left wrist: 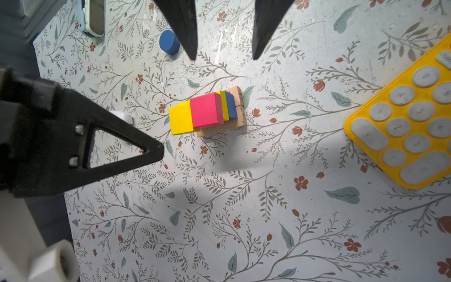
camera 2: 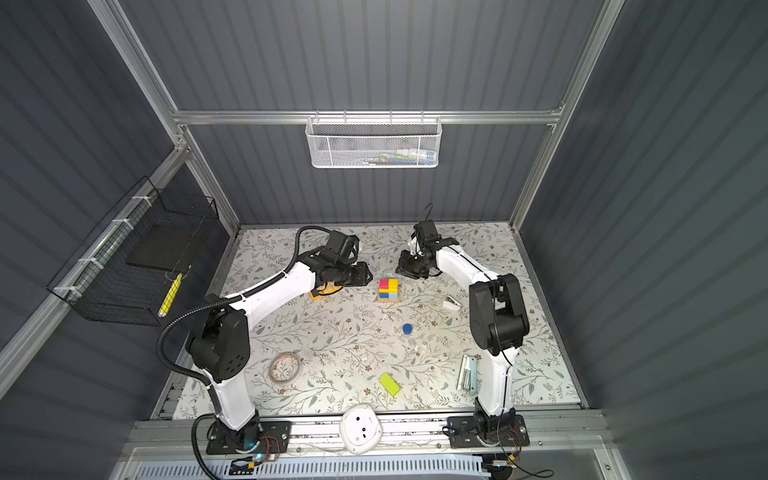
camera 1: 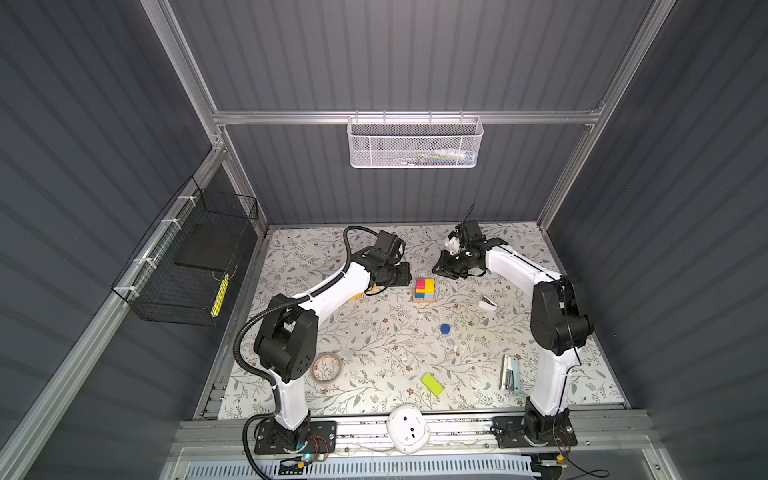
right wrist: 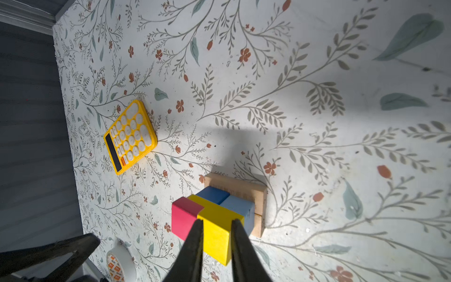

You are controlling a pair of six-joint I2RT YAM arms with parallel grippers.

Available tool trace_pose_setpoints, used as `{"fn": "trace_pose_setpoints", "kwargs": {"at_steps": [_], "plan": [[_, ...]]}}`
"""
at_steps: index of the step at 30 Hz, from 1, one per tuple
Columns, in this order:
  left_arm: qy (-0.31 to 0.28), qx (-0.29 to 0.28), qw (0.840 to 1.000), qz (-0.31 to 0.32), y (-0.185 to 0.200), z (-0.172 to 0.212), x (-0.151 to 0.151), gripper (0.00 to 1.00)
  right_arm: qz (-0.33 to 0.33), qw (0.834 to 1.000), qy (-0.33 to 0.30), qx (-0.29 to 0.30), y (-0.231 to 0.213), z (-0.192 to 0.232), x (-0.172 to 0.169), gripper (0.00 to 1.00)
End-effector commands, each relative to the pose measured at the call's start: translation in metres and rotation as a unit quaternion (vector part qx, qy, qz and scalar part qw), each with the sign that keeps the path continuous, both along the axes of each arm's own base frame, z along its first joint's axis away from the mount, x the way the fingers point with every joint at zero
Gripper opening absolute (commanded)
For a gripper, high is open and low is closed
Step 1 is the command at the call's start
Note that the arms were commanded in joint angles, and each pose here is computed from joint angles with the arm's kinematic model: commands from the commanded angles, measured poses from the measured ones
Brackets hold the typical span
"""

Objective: Build the wood block tower
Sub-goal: 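Raise the left gripper away from the stack while the right gripper holds the yellow cube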

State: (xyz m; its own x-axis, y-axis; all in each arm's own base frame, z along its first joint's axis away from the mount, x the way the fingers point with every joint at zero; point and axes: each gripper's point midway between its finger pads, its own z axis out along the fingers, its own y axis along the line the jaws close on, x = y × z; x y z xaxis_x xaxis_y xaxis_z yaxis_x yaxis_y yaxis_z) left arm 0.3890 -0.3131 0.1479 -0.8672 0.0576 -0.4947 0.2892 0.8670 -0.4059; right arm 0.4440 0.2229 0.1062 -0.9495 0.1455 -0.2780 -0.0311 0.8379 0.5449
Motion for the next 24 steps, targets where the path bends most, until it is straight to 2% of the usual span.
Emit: {"fn": "trace_pose_setpoints", "kwargs": {"at_steps": [1,24], "plan": [[-0.006,-0.004,1.0,0.0,0.003,0.006,-0.002,0.37,0.011,1.0,-0.003,0.01,0.01,-0.001,0.006,0.24],[0.0,-0.006,1.0,-0.001,0.001,0.003,-0.002,0.37,0.025,1.0,0.007,0.017,0.024,-0.01,-0.001,0.19]]}}
